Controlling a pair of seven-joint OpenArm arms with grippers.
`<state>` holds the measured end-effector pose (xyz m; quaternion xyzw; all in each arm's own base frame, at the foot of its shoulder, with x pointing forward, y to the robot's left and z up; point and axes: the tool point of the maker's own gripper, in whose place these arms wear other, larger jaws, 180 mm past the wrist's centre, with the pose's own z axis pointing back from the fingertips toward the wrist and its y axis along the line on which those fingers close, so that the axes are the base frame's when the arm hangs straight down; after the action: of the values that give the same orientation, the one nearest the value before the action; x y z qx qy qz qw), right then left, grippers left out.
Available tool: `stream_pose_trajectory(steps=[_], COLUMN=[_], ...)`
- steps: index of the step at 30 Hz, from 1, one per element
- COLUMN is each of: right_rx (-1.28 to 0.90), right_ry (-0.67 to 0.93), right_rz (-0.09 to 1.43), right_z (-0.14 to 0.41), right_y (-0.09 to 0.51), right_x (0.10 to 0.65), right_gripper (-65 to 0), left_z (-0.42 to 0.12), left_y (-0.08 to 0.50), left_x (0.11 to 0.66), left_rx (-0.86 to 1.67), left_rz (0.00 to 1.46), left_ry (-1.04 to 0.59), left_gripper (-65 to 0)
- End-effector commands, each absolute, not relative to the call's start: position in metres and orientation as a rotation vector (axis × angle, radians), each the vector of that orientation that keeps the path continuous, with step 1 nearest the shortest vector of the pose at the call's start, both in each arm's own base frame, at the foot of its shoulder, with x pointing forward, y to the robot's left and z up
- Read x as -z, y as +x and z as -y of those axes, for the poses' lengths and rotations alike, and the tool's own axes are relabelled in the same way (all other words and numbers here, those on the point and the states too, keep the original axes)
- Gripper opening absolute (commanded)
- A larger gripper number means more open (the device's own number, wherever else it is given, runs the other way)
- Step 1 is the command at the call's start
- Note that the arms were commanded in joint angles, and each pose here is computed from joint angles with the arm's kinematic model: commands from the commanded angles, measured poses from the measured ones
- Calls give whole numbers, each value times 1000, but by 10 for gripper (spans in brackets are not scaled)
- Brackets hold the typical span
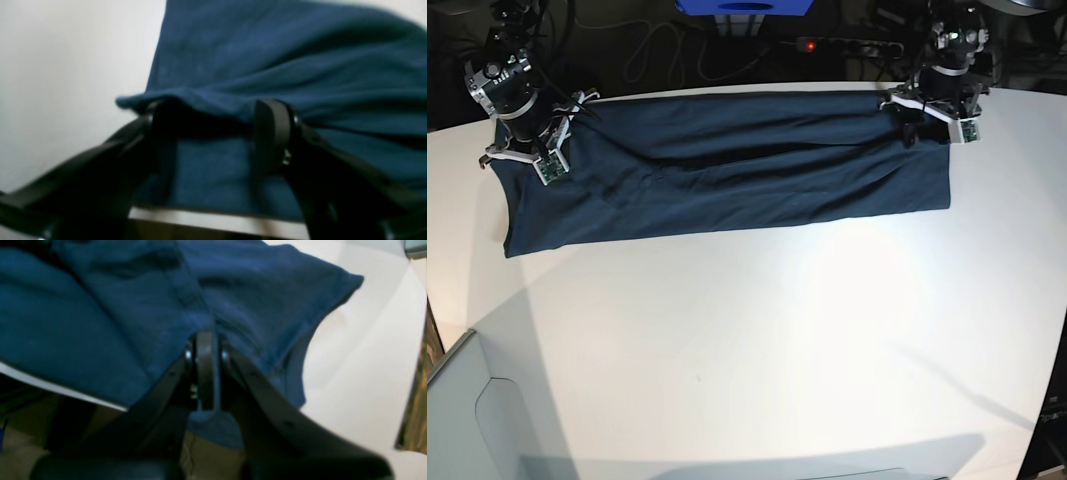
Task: Fold the T-shirt properly
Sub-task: 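Hold the folded strip's ends with both grippers, adjusting the grip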
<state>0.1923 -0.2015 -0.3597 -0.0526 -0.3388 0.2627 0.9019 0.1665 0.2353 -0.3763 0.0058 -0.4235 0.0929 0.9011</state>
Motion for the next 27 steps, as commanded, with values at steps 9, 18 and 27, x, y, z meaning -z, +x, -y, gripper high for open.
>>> stream_pose_trajectory(steps=[9,18,27], right_rx=[-556,-556,-559], right_ry=[-102,-105,-107], right_rz=[714,722,724], right_z=[201,201,201], right_y=[195,198,199], right_x=[357,356,355], right_gripper=[-644,-644,-644], left_z=[-219,-248,-256], left_y=[178,205,166], left_x=[319,347,400], left_rx=[-125,-213,-268], left_rz=[1018,1015,846], left_ry=[1,34,41], left_gripper=[-293,-293,-293])
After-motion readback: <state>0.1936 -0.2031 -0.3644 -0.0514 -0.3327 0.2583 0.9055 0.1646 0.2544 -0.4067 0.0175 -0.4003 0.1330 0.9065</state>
